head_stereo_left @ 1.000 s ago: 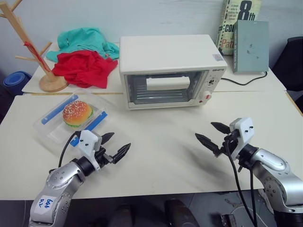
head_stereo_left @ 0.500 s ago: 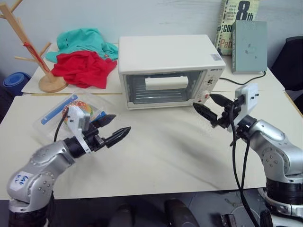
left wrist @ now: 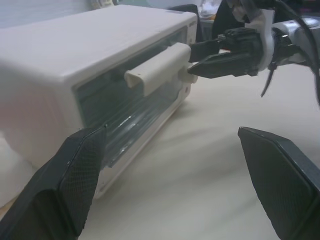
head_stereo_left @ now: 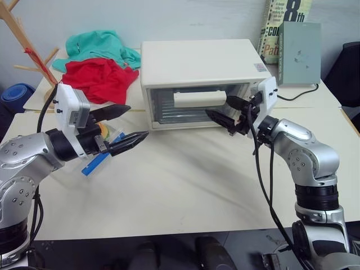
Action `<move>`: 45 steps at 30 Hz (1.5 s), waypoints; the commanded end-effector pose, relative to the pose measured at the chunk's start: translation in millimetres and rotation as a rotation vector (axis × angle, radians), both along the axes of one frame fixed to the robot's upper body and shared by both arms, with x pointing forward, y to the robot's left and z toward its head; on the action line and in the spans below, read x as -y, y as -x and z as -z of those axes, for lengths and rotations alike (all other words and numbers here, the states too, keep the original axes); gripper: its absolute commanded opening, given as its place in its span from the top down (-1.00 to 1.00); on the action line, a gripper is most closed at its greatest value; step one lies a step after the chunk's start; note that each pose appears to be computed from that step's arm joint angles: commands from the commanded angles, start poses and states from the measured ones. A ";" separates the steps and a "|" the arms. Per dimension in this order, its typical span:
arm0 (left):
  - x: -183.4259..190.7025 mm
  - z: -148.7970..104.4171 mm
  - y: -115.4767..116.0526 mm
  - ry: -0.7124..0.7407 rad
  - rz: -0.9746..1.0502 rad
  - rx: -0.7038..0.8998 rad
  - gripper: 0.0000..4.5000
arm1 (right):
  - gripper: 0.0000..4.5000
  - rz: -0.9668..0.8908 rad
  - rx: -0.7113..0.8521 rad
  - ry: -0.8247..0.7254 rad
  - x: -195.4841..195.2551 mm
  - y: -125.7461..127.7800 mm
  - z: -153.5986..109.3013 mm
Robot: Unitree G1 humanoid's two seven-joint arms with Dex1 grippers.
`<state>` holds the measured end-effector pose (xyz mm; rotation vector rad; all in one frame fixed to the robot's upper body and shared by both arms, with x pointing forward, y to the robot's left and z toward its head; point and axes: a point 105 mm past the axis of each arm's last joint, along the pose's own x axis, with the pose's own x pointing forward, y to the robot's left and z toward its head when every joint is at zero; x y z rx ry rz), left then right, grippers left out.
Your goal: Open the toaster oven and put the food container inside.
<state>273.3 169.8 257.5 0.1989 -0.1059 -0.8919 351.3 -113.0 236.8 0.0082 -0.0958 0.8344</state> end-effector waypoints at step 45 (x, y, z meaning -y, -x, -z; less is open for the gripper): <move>73.4 113.5 -57.1 -0.504 0.303 -0.025 1.00 | -1.00 -0.079 -0.011 0.139 49.2 138.0 8.1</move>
